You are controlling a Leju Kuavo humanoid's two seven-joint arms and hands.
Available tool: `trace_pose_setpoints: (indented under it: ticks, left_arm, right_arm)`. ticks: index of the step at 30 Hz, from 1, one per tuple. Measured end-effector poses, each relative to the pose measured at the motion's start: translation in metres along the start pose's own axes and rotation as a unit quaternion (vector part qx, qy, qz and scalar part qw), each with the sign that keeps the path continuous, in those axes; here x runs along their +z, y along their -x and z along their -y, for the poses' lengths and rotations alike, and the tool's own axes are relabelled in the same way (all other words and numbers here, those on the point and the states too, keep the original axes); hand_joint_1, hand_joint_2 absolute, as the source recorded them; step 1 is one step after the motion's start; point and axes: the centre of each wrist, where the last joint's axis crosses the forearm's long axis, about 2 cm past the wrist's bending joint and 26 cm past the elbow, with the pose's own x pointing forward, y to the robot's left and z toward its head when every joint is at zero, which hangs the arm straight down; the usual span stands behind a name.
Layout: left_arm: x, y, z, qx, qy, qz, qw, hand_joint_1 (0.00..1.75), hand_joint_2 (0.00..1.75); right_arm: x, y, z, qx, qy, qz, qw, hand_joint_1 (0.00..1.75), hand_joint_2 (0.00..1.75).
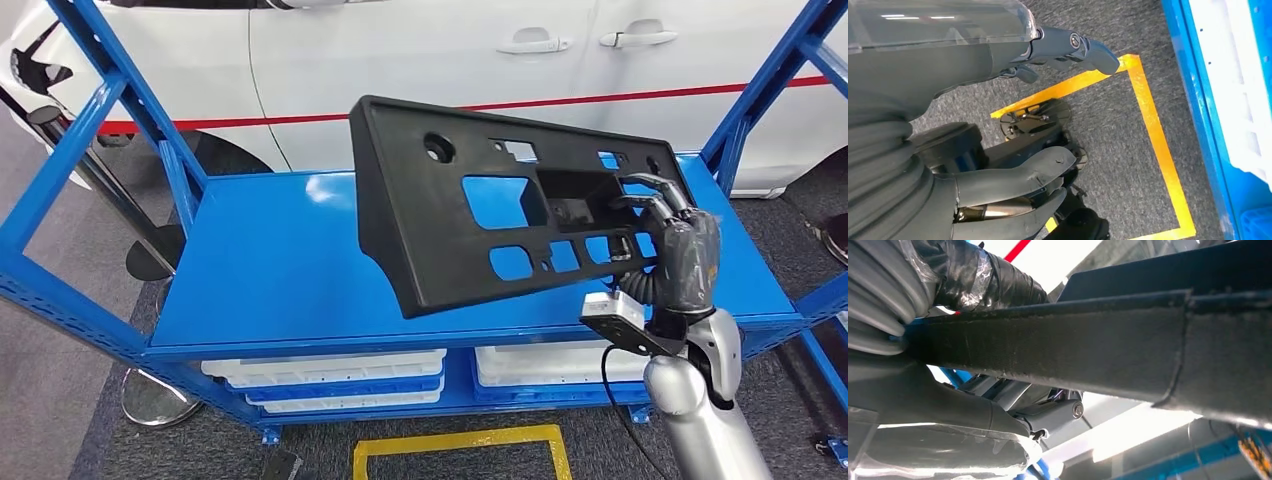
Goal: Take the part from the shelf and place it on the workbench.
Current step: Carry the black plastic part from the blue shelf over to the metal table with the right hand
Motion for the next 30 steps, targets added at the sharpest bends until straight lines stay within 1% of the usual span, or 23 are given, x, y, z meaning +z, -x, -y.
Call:
trace_pose_setpoints:
  ticks: [4, 9, 17, 30]
  left_arm:
    - [0.002, 0.004, -0.001, -0.008, -0.012, 0.0, 1.0, 0.0, 1.75]
    - [0.002, 0.003, -0.001, -0.01, -0.015, -0.001, 1.0, 0.0, 1.75]
    - [0.0, 0.001, -0.001, -0.016, -0.017, 0.009, 1.0, 0.0, 1.75]
    - [0.0, 0.0, -0.001, -0.016, -0.017, 0.012, 1.0, 0.0, 1.75]
  right_arm:
    - [0.018, 0.002, 0.011, 0.001, 0.006, -0.012, 1.0, 1.75, 0.0]
    - [0.026, 0.007, 0.02, 0.006, 0.001, -0.024, 1.0, 1.75, 0.0]
    - [0.022, 0.01, 0.022, 0.008, -0.007, -0.028, 1.0, 1.75, 0.0]
    - [0.021, 0.011, 0.021, 0.009, -0.007, -0.028, 1.0, 1.75, 0.0]
